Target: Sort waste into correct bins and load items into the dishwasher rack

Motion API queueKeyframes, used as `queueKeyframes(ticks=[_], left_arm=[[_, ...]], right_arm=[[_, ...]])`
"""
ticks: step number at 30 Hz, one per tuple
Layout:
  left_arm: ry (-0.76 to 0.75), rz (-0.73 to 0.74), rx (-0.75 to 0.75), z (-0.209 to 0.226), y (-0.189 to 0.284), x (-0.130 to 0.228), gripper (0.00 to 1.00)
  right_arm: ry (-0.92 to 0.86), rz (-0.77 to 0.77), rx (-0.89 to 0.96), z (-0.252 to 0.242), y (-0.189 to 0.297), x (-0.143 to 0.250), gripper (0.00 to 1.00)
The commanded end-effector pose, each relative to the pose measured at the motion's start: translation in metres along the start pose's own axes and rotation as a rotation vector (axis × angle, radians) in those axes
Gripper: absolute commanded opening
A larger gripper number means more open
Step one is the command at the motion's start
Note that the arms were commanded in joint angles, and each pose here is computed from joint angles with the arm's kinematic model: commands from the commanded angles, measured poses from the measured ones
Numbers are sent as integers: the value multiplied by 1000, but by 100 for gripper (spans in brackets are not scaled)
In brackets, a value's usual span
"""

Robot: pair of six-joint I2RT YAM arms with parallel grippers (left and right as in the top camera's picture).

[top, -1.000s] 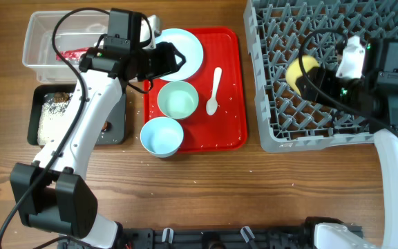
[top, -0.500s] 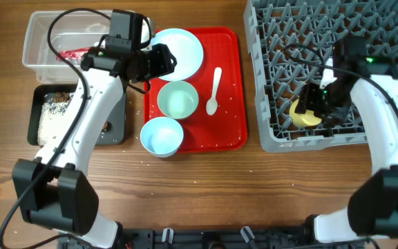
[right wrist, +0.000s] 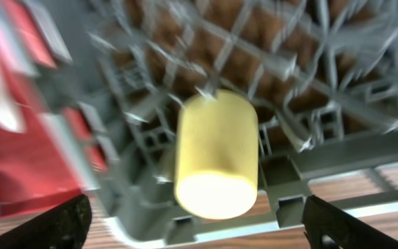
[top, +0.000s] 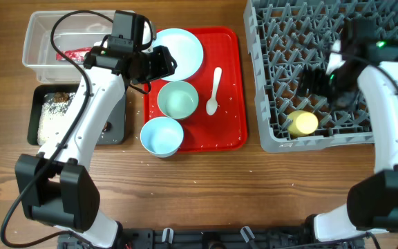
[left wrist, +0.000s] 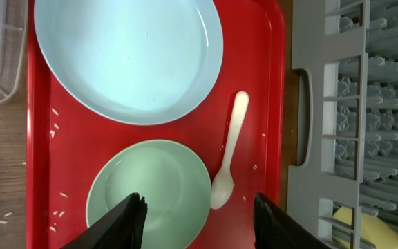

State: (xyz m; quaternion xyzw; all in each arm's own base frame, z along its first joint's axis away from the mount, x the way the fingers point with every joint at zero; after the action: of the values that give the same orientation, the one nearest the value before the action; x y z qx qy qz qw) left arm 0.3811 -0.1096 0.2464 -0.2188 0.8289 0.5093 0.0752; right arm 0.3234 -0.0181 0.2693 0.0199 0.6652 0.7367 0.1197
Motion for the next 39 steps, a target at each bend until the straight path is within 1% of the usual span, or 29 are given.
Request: queueKeyframes(ticks=[1,3,5,7,8,9,11,13,14,15,18,19,21,27,29,31,32,35,36,37,38,39], left_arm=[[-14,-2,-10,0,-3,0,51],[-14,-1,-10,0,-3,0,54],[-12,7,-15,1,-3,1,54],[2,20,-27,4,-2,2,47],[15,17,-32,8,0,0,44],[44,7,-37,13,4,-3,42],[97,-24,-41,23,14,-10,41],[153,-80,-41,37,34,-20,41],[198,-105,-47,45,46,-24,41],[256,-118,-54,53,53,-26,41],[386,-118,-90,75,65,-27,42],[404,-113,-102,81,67,-27,42],[439,-108,-122,92,71,-27,43],[445,-108,-126,94,72,-27,51],[445,-106,-127,95,71,-27,54],[447,-101,-130,95,71,-26,58],[448,-99,-131,95,70,-26,59],[451,-92,-134,96,69,-26,60],[452,-90,-135,96,69,-25,62],[452,-90,-135,96,69,-25,64],[452,-90,-135,96,69,-25,70],[452,-88,-136,96,69,-25,72]], right_arm=[[106,-145,-184,26,47,-16,92],[171,-188,-260,48,55,-18,89],[232,-199,-304,73,51,-17,87],[265,-205,-327,107,37,-14,85],[254,-209,-336,123,28,-13,84],[257,-212,-354,139,21,-10,84],[260,-218,-358,162,7,-6,82],[279,-203,-342,191,-16,3,77],[294,-180,-332,205,-31,8,73],[289,-162,-318,215,-44,12,71],[302,-114,-309,241,-76,21,67],[306,-102,-305,248,-86,24,63],[283,-77,-253,255,-111,28,51],[254,33,-185,255,-168,32,48],[251,53,-181,255,-179,32,45],[252,52,-195,257,-181,32,19],[250,45,-201,258,-181,31,15],[246,45,-200,258,-183,31,12],[246,48,-198,258,-184,31,6],[244,50,-197,258,-184,31,5],[237,49,-197,258,-184,31,5],[237,42,-197,257,-181,29,4]])
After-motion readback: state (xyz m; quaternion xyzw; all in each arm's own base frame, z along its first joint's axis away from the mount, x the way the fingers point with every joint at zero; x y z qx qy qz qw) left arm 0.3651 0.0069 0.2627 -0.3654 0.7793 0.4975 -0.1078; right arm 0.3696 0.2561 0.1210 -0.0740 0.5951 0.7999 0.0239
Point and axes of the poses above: each gripper's point midway between its finger pads, its own y axis back along the fingers, its own z axis along the line the jaws close on, x = y × z, the point moved 10 cm from there along y, back along the fingers, and after that the axes turned 3 degrees about y, right-handed, at the moved point
